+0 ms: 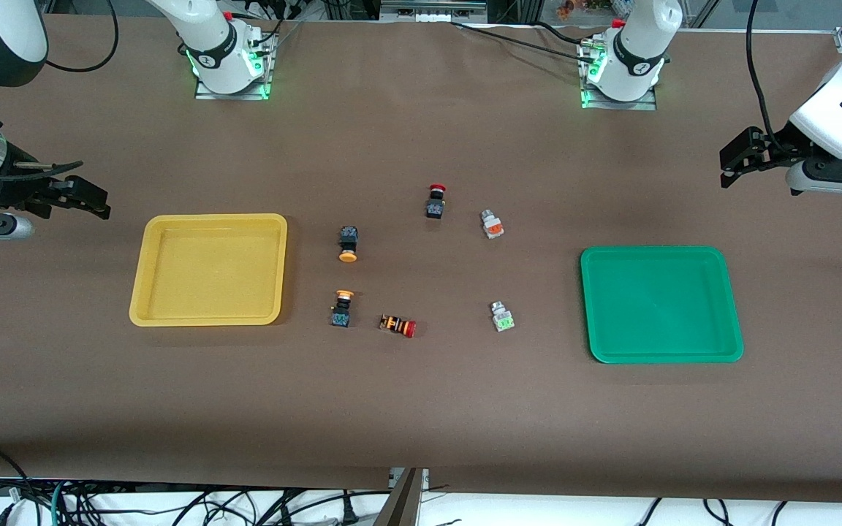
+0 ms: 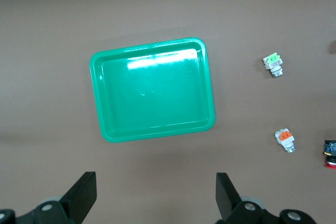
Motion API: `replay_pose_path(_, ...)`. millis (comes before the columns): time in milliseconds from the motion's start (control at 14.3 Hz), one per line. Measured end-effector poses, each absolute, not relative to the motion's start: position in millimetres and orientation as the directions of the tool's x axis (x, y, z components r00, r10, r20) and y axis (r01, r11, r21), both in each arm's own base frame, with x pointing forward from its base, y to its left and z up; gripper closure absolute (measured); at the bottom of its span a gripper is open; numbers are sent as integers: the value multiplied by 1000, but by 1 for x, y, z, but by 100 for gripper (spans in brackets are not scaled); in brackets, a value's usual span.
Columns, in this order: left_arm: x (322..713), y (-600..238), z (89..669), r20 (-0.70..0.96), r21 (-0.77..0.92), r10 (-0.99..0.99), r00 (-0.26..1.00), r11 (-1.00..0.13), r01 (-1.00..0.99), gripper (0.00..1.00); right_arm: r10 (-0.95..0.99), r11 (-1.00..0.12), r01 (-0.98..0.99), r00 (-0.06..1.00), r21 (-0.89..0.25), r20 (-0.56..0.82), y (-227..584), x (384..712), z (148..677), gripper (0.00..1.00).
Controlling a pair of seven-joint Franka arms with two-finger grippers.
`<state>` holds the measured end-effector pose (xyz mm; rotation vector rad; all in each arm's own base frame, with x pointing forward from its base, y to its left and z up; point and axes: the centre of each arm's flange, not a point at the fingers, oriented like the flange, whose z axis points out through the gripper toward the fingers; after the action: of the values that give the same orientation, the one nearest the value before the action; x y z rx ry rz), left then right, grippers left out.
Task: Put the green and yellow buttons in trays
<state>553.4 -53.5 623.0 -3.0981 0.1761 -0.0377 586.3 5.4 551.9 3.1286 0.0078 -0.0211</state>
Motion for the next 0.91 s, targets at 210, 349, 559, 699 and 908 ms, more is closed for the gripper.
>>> replay_pose_path(210, 553, -53, 623, 22, -40, -113, 993, -993, -112, 0, 17, -1000, 17, 1000, 13, -2, 12, 587, 556, 1)
replay_pose_path(349, 553, -53, 623, 20, -40, -113, 993, -993, -112, 0, 37, -999, 37, 999, 13, 13, 24, 590, 555, 1)
replay_pose_path(559, 552, -53, 622, 8, -39, -113, 994, -993, -112, 0, 45, -999, 45, 999, 13, 19, 30, 592, 554, 1)
replay_pose_path(699, 552, -53, 622, 7, -39, -112, 994, -993, -112, 0, 46, -999, 45, 998, 13, 32, 30, 593, 560, 1)
replay_pose_path(908, 552, -53, 622, 6, -39, -112, 994, -993, -112, 0, 70, -997, 70, 997, 14, 35, 44, 593, 561, 1)
